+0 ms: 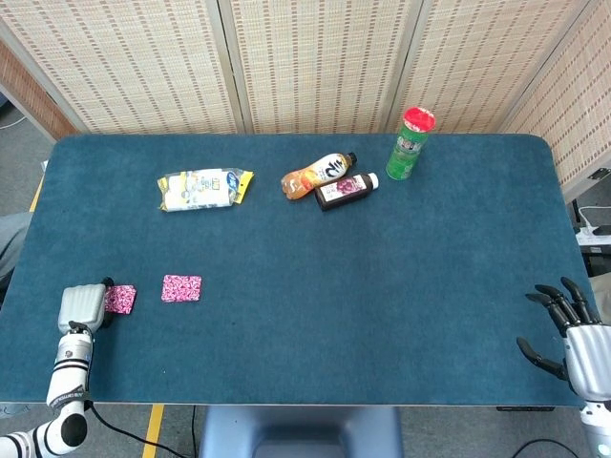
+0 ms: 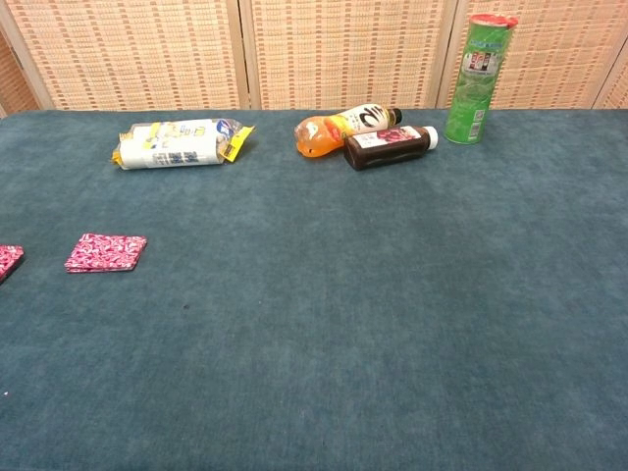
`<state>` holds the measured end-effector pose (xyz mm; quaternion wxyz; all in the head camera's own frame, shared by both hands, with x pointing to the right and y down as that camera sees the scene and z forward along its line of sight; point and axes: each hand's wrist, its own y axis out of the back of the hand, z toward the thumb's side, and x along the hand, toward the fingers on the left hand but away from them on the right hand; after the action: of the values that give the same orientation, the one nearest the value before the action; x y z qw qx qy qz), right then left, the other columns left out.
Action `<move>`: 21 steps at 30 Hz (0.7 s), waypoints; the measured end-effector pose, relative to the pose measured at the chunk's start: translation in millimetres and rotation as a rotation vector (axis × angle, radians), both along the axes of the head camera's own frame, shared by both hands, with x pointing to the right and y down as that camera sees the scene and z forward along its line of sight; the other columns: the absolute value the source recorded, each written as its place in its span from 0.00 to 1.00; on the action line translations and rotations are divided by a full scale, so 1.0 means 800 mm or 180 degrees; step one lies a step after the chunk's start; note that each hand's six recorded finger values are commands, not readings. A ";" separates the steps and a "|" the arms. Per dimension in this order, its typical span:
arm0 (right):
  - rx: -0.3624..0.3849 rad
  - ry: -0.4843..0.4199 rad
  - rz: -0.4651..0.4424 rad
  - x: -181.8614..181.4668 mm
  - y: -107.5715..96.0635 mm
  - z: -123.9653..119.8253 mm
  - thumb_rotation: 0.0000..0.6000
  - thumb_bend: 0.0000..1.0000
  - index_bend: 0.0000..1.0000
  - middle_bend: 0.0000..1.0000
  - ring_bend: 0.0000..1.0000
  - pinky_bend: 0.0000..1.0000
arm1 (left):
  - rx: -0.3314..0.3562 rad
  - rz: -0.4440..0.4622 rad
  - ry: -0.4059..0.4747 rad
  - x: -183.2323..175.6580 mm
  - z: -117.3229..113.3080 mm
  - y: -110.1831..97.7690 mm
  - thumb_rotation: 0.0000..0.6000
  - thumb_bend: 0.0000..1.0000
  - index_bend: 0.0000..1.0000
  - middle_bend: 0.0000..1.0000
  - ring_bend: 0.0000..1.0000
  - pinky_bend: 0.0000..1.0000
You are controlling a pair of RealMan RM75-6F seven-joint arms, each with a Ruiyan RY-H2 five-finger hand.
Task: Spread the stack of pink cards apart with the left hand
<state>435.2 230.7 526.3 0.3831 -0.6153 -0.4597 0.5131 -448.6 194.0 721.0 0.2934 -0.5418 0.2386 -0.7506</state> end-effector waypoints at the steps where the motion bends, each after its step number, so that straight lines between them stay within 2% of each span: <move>1: -0.0001 -0.0001 0.0001 0.000 0.000 0.000 1.00 0.15 0.28 0.21 0.07 0.37 | -0.0013 -0.0004 -0.0007 -0.001 0.003 0.002 1.00 0.35 0.35 1.00 1.00 1.00; 9: 0.0008 -0.0010 0.0001 0.001 0.000 -0.001 1.00 0.15 0.28 0.21 0.07 0.37 | -0.0101 0.0014 -0.0113 -0.006 0.013 0.010 1.00 0.35 0.14 1.00 1.00 1.00; 16: -0.0007 -0.0012 -0.0006 0.000 0.000 -0.001 1.00 0.15 0.28 0.21 0.07 0.37 | -0.0123 0.0082 -0.0177 -0.006 0.007 0.011 1.00 0.37 0.07 1.00 1.00 1.00; 21: -0.0032 -0.0012 -0.0025 -0.001 0.001 0.000 1.00 0.15 0.28 0.21 0.07 0.37 | -0.0118 0.0148 -0.0114 0.009 -0.013 0.009 1.00 0.37 0.05 1.00 1.00 1.00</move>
<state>434.6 231.6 526.7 0.3812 -0.6200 -0.4553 0.5128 -441.8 201.4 710.4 0.3049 -0.5390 0.2068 -0.7575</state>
